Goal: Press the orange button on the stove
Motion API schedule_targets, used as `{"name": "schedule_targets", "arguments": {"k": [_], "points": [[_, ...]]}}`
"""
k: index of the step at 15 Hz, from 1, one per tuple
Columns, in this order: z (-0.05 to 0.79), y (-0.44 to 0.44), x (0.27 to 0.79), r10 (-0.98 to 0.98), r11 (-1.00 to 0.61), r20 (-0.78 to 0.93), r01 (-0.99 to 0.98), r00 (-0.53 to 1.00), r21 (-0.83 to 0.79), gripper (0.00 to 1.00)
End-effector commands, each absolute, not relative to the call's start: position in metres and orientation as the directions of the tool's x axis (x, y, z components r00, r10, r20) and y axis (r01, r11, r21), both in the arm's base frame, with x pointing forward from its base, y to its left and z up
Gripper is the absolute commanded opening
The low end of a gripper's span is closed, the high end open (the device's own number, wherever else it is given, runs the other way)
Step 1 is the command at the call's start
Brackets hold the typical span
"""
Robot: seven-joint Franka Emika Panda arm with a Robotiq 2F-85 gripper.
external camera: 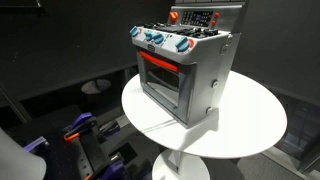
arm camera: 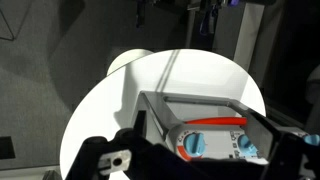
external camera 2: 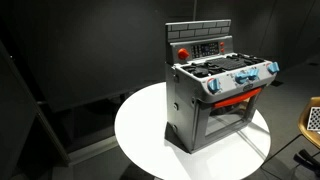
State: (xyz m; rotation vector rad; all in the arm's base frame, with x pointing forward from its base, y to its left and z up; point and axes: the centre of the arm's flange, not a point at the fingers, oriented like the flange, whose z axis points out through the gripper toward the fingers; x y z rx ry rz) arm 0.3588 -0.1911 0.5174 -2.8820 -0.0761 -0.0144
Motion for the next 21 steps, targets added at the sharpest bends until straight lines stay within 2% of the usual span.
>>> {"name": "schedule_targets", "arguments": {"k": [1, 12, 21], "points": [[0.518, -0.191, 0.359, 0.051, -0.965, 0.017, 0.053, 0.999, -0.255, 1.0], [0.521, -0.185, 0.381, 0.037, -0.972, 0.047, 0.047, 0.998, -0.23, 1.0], [0.533, -0.152, 0.434, 0.025, -0.987, 0.202, 0.056, 0.979, -0.15, 1.0]]}}
